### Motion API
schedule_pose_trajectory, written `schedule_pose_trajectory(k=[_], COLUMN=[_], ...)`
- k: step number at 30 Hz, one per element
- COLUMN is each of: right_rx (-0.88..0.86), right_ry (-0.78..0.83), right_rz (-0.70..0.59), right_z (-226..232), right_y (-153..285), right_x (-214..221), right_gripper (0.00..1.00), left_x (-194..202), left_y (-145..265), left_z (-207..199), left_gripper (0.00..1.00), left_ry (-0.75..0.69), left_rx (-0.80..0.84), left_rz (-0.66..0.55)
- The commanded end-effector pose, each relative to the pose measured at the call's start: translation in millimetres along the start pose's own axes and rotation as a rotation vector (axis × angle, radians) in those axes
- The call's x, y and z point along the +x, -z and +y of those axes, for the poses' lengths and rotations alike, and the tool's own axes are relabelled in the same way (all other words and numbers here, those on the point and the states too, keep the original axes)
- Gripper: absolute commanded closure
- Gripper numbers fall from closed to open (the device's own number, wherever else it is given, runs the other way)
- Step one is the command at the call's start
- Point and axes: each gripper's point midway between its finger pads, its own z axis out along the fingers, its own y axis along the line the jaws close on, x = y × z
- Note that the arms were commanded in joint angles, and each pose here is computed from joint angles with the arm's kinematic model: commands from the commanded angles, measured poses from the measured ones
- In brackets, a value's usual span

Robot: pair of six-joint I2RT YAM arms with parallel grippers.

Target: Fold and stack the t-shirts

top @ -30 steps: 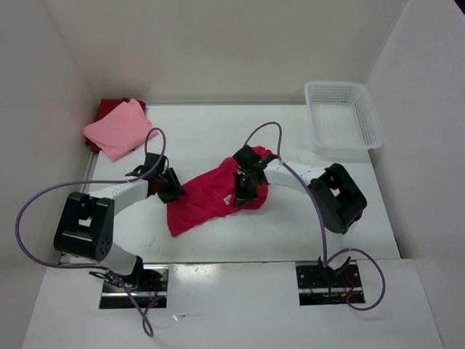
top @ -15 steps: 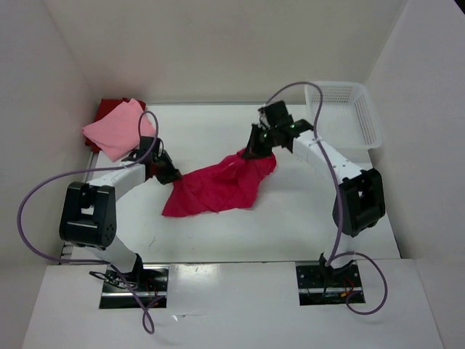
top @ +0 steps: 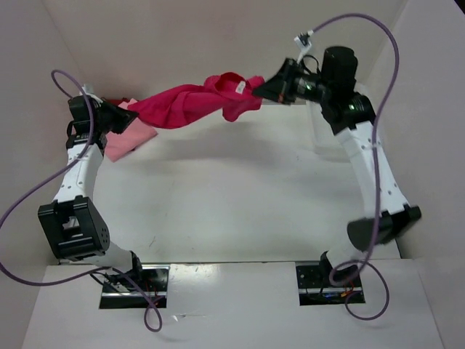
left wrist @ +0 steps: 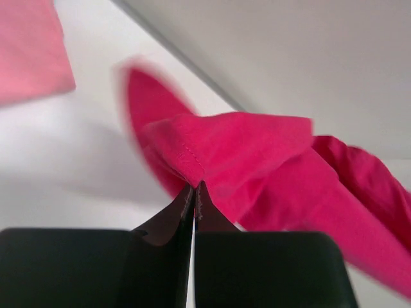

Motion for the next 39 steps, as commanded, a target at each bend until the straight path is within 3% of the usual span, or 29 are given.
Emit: schedule_pose_trajectory(k=[1, 2, 3, 4, 6, 9, 10, 11, 12, 15, 19, 22, 24, 27, 28, 30, 33, 36, 37, 39], right_rx=[-0.071, 0.039, 0.098, 0.237, 0.425, 0.633, 0.681, 0.727, 0.742, 0.786, 0.832, 0.854, 0.852, 0.829, 0.819, 0.798, 0.763, 0.735, 0.737, 0.719], right_ry=[0.015, -0.124, -0.164, -0.299, -0.435, -0.542, -0.558, -0.558, -0.567, -0.586, -0.551, -0.512, -0.490, -0.451, -0.448, -0.445, -0.436, -0.431, -0.440, -0.441], right_rz=[0.096, 0.169, 0.181, 0.242, 0.244, 0.276, 0.274, 0.275, 0.285, 0.293, 0.274, 0.280, 0.271, 0.256, 0.247, 0.242, 0.241, 0.253, 0.250, 0.236], right_z=[6, -54, -74, -130, -196, -256, -267, -277, -282, -294, -298, -298, -295, -289, -286, -283, -277, -269, -268, -262], right_y=[40, 44, 58, 67, 93, 112, 114, 117, 117, 118, 125, 127, 124, 112, 107, 100, 93, 85, 84, 84], right_x=[54, 99, 120, 173, 208, 256, 263, 266, 271, 278, 273, 271, 266, 257, 251, 248, 244, 247, 247, 242], right_gripper=[1.00, 1.00, 1.00, 1.00, 1.00, 0.99, 0.96, 0.89, 0.85, 0.68, 0.56, 0.53, 0.61, 0.81, 0.93, 0.98, 0.98, 0.82, 0.72, 0.67], left_x=[2, 5, 8, 10, 14, 27, 30, 38, 51, 66, 93, 125, 138, 157, 178, 175, 213, 238, 255, 262], left_y=[5, 2, -9, -15, -29, -66, -75, -81, -90, -81, -44, -21, -17, -39, -54, -74, -108, -138, -150, -161], left_z=[-14, -5, 6, 15, 25, 54, 54, 63, 79, 81, 78, 53, 31, -13, -15, -50, -48, -59, -41, -64], left_gripper=[0.99, 0.99, 0.97, 0.96, 0.94, 0.86, 0.77, 0.51, 0.41, 0.17, 0.00, 0.00, 0.02, 0.23, 0.28, 0.42, 0.42, 0.42, 0.42, 0.39], left_ry=[0.009, 0.021, 0.024, 0.033, 0.037, 0.048, 0.036, 0.058, 0.070, 0.055, -0.012, -0.104, -0.142, -0.253, -0.317, -0.404, -0.530, -0.604, -0.624, -0.648], left_rx=[0.085, 0.073, 0.056, 0.034, 0.025, -0.020, -0.017, -0.042, -0.064, -0.059, -0.111, -0.114, -0.081, -0.050, -0.075, -0.047, -0.092, -0.082, -0.125, -0.088], left_rz=[0.005, 0.020, 0.036, 0.042, 0.069, 0.136, 0.149, 0.186, 0.234, 0.263, 0.236, 0.240, 0.235, 0.221, 0.253, 0.218, 0.299, 0.356, 0.401, 0.398])
